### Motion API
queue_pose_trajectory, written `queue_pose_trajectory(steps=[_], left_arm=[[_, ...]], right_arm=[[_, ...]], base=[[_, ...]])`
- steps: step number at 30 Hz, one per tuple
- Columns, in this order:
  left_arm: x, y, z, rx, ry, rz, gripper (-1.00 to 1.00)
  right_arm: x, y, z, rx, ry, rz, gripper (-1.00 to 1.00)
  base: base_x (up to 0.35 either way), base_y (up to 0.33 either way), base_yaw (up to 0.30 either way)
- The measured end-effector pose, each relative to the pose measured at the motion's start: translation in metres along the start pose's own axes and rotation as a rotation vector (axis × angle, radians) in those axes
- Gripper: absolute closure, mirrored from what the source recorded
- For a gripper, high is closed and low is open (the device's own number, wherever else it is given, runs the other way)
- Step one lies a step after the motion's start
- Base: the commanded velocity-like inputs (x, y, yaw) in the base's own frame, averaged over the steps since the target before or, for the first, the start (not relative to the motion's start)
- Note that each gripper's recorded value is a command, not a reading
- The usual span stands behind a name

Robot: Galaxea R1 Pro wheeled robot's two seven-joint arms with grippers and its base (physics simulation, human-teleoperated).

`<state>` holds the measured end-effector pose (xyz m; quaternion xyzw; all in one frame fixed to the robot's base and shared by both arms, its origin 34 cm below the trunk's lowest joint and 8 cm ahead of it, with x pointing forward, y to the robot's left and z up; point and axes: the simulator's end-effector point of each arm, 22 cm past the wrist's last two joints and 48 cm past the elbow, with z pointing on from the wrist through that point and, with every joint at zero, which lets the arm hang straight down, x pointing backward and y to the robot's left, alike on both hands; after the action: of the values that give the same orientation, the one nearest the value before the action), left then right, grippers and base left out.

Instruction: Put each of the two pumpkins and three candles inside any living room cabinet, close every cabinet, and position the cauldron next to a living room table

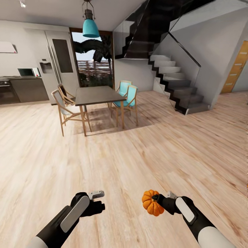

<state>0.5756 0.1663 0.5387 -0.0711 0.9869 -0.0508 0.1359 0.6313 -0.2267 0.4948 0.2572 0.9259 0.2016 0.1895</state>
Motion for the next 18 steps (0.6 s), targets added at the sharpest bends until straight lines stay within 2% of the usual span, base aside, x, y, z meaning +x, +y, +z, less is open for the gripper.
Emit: queue_pose_trajectory(steps=[7,18], left_arm=[[0.0007,0.0001,0.001,0.0,0.003,0.0,-1.0],[0.0017,-0.0005,0.0024,0.001,0.006,0.0,-1.0]], right_arm=[[0.0088,-0.0018,0.0003,0.004,0.041,0.006,1.0],[0.0105,-0.0022,0.0014,0.002,0.05,0.008,1.0]], base=[[0.332,0.097,-0.255],[0.331,0.068,-0.257]])
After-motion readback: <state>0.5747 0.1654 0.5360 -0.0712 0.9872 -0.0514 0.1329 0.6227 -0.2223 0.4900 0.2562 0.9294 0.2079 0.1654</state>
